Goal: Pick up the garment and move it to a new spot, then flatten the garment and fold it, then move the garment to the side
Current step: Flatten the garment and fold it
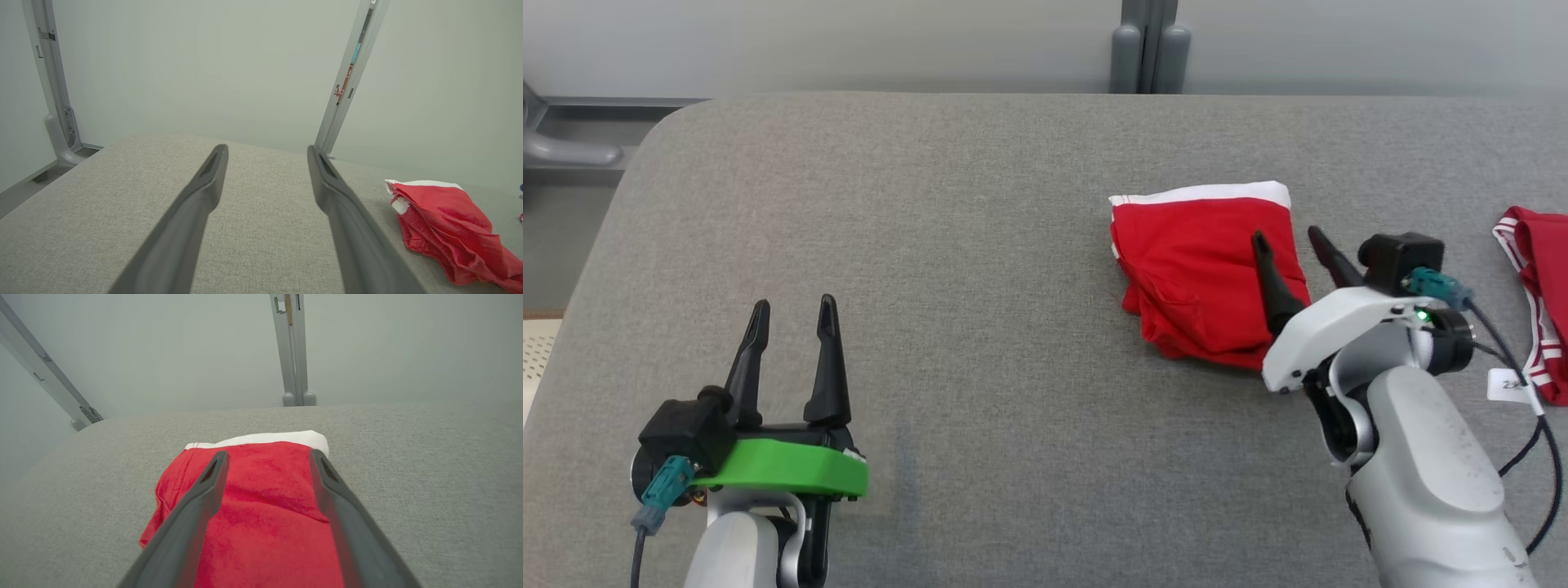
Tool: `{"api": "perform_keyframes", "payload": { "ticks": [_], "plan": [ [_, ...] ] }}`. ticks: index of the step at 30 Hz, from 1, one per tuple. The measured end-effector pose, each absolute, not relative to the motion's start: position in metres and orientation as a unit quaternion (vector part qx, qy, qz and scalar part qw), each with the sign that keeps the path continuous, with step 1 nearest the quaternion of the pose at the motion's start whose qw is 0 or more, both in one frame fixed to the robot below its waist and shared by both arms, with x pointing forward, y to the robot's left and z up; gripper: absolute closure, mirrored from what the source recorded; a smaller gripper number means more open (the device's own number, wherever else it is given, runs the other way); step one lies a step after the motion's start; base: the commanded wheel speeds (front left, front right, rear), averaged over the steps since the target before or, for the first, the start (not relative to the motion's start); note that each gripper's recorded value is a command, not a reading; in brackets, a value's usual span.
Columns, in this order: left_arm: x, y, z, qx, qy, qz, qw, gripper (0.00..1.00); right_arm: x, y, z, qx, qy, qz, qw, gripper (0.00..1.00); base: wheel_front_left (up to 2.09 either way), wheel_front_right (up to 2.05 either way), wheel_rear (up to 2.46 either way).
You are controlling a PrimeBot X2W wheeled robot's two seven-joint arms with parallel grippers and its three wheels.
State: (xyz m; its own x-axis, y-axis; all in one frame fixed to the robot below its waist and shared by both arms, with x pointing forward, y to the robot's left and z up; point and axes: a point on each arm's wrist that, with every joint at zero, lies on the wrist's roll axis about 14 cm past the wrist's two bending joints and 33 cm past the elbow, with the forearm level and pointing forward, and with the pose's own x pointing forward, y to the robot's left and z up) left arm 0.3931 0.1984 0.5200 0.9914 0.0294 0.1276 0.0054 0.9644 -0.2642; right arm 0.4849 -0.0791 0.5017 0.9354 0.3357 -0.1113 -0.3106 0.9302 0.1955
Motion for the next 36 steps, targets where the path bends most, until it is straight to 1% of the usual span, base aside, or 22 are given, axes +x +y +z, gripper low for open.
{"api": "perform_keyframes", "payload": {
  "ticks": [1,7,9,11,15,17,20,24,25,26,27,30,36],
  "plan": [
    [0.393,0.2,0.519,-0.132,-0.064,0.008,0.989,0.0,0.484,-0.074,0.493,0.087,0.081,0.169,0.978,1.0,0.0,0.0,0.0],
    [0.388,0.212,0.512,-0.128,-0.056,0.027,0.99,0.0,0.473,-0.046,0.443,0.058,0.136,0.2,0.969,1.0,0.0,0.0,0.0],
    [0.386,0.216,0.51,-0.127,-0.053,0.034,0.99,0.0,0.467,-0.033,0.431,0.043,0.149,0.221,0.963,1.0,0.0,0.0,0.0],
    [0.383,0.221,0.509,-0.126,-0.05,0.04,0.99,0.0,0.456,-0.01,0.423,0.043,0.159,0.255,0.953,1.0,0.0,0.0,0.0],
    [0.379,0.225,0.51,-0.125,-0.052,0.047,0.99,0.0,0.427,0.027,0.413,0.036,0.176,0.319,0.93,1.0,0.0,0.0,0.0],
    [0.378,0.226,0.511,-0.125,-0.055,0.047,0.99,0.0,0.409,0.036,0.404,0.031,0.193,0.34,0.92,1.0,0.0,0.0,0.0],
    [0.377,0.225,0.514,-0.126,-0.059,0.045,0.989,0.0,0.39,0.043,0.398,0.035,0.208,0.357,0.91,1.0,0.0,0.0,0.0],
    [0.377,0.221,0.515,-0.126,-0.06,0.039,0.989,0.0,0.385,0.048,0.415,0.07,0.183,0.359,0.912,1.0,0.0,0.0,0.0],
    [0.376,0.22,0.515,-0.127,-0.06,0.038,0.989,0.0,0.388,0.048,0.424,0.079,0.167,0.357,0.916,0.73,0.0,0.0,0.0],
    [0.375,0.219,0.514,-0.127,-0.059,0.037,0.99,0.0,0.391,0.047,0.431,0.086,0.154,0.354,0.919,0.38,0.0,0.0,0.0],
    [0.375,0.218,0.513,-0.127,-0.058,0.036,0.99,0.0,0.396,0.043,0.441,0.097,0.136,0.345,0.924,0.0,0.0,0.0,0.0],
    [0.376,0.214,0.514,-0.128,-0.059,0.03,0.99,0.0,0.411,0.023,0.466,0.112,0.088,0.311,0.939,0.0,0.0,0.0,0.0],
    [0.381,0.202,0.516,-0.127,-0.06,0.012,0.99,0.0,0.43,-0.057,0.507,0.099,0.0,0.206,0.974,0.0,0.0,0.0,0.0]
  ]
}}
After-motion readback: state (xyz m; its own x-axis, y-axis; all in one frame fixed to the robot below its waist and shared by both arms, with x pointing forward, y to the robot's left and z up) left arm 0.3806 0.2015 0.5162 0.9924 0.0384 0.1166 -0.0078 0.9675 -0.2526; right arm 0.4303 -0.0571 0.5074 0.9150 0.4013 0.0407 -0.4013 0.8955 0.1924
